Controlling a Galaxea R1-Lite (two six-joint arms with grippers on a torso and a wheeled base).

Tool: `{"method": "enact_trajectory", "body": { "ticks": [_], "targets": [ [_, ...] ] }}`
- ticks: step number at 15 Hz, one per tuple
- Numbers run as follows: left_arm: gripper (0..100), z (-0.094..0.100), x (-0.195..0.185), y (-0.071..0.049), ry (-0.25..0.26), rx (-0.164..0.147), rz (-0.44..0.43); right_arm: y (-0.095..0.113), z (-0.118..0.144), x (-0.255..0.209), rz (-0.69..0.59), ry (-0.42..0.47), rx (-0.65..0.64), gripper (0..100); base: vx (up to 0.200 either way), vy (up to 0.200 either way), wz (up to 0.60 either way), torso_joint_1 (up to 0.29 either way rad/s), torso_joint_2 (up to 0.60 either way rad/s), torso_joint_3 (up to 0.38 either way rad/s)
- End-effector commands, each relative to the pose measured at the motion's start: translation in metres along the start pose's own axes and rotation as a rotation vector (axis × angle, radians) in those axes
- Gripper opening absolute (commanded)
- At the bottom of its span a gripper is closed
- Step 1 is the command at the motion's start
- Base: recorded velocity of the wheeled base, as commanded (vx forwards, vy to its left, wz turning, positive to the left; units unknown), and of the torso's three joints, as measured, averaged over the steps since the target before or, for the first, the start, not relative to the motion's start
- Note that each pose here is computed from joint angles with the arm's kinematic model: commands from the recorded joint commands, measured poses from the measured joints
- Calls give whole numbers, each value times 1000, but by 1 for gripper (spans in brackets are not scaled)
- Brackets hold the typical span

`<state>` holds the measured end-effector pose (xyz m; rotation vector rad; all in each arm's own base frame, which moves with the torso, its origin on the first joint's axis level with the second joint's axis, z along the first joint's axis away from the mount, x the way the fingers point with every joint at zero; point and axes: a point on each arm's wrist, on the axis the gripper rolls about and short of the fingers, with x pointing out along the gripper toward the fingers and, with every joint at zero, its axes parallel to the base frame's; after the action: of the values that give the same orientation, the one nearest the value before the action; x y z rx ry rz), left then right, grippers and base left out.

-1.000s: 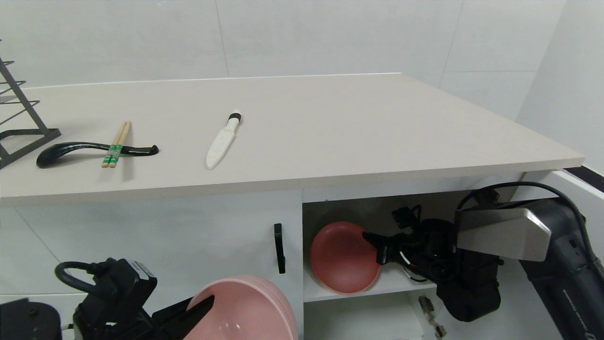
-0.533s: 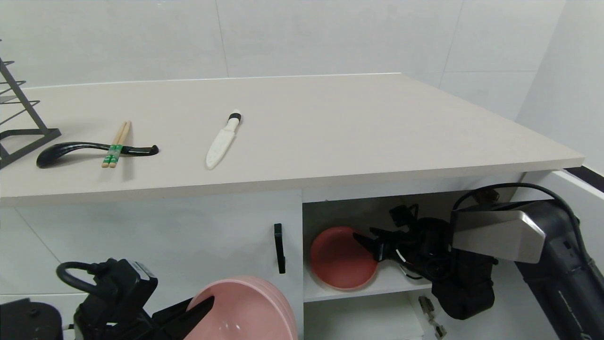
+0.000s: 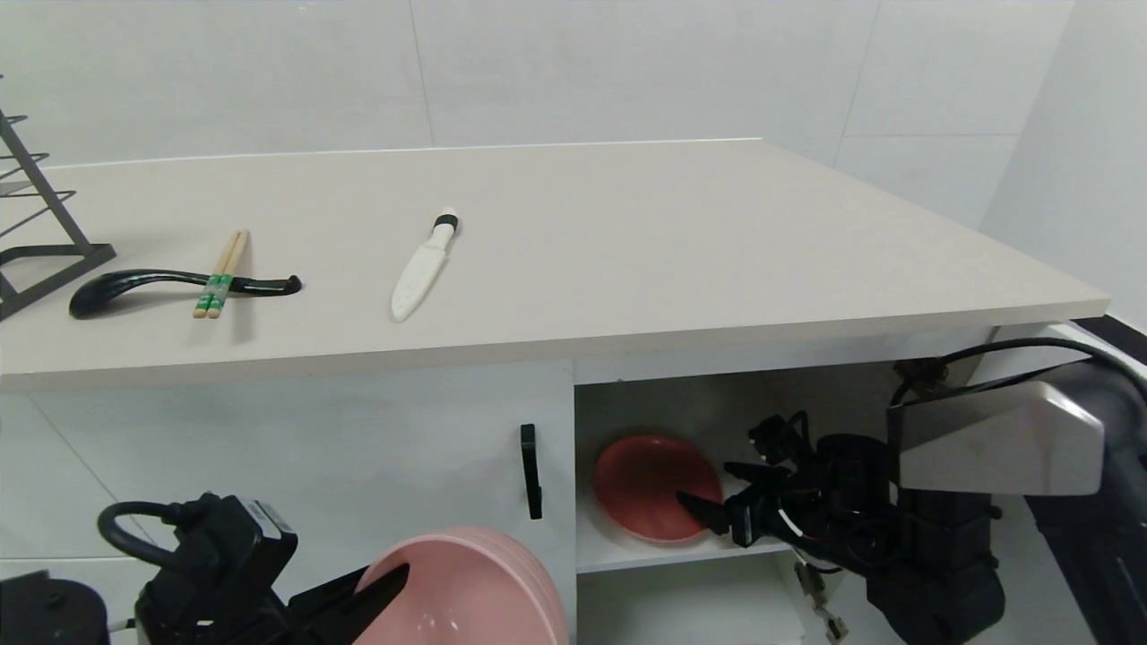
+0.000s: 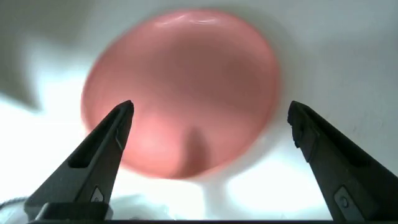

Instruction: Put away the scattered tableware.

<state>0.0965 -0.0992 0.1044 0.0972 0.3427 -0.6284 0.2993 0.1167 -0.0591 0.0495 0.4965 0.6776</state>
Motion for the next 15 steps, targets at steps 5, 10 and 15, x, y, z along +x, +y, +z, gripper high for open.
{"method": "enact_trajectory", "body": {
  "ticks": [5,10,15],
  "targets": [
    [0,-7,8,-16,53,192,-90,73,36,-108,114,-21,-87,100,0,0,0,0,0,0],
    [0,-13,50,-34,13,224,-123,74,50,-138,14,-110,-132,100,0,0,0,0,0,0],
    [0,-36,73,-65,12,273,-45,72,52,-140,2,-122,-132,100,0,0,0,0,0,0]
  ]
}}
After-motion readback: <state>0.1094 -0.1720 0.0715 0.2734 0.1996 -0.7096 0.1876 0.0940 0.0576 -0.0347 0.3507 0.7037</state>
